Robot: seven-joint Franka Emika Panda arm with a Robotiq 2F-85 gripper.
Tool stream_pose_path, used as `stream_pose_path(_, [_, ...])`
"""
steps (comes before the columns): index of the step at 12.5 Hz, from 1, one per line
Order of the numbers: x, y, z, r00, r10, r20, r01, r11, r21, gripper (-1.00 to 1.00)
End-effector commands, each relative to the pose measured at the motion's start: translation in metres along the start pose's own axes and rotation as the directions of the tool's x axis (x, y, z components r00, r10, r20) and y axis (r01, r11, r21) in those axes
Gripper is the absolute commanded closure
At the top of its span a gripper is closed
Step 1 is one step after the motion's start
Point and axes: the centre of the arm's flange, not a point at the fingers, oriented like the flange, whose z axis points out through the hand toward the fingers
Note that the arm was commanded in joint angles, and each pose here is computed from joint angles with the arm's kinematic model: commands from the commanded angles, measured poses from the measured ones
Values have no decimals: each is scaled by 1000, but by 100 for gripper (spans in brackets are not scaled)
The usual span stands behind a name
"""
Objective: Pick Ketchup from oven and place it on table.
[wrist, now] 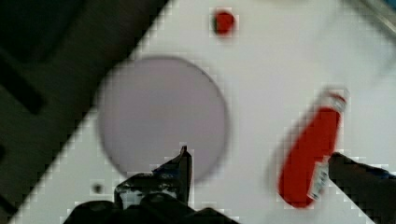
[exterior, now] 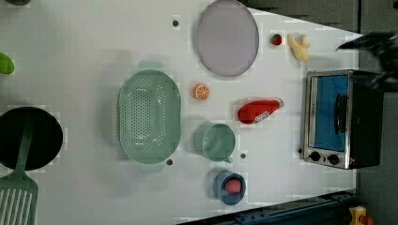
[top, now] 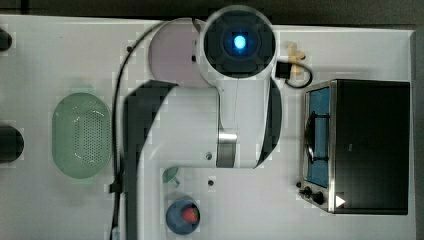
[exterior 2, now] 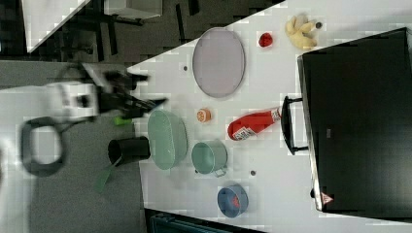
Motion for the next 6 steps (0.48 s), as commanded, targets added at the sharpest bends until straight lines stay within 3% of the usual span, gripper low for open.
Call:
stream_pose_path(1, [16,20,-36,996,74,46,-73,997,-37,-100])
stream_pose_path(4, [10,33,-58,989,85,117,-66,986,-154,-100])
stream_pose_path(6, [9,34,-58,988,86,127,-64,984,-167,-100])
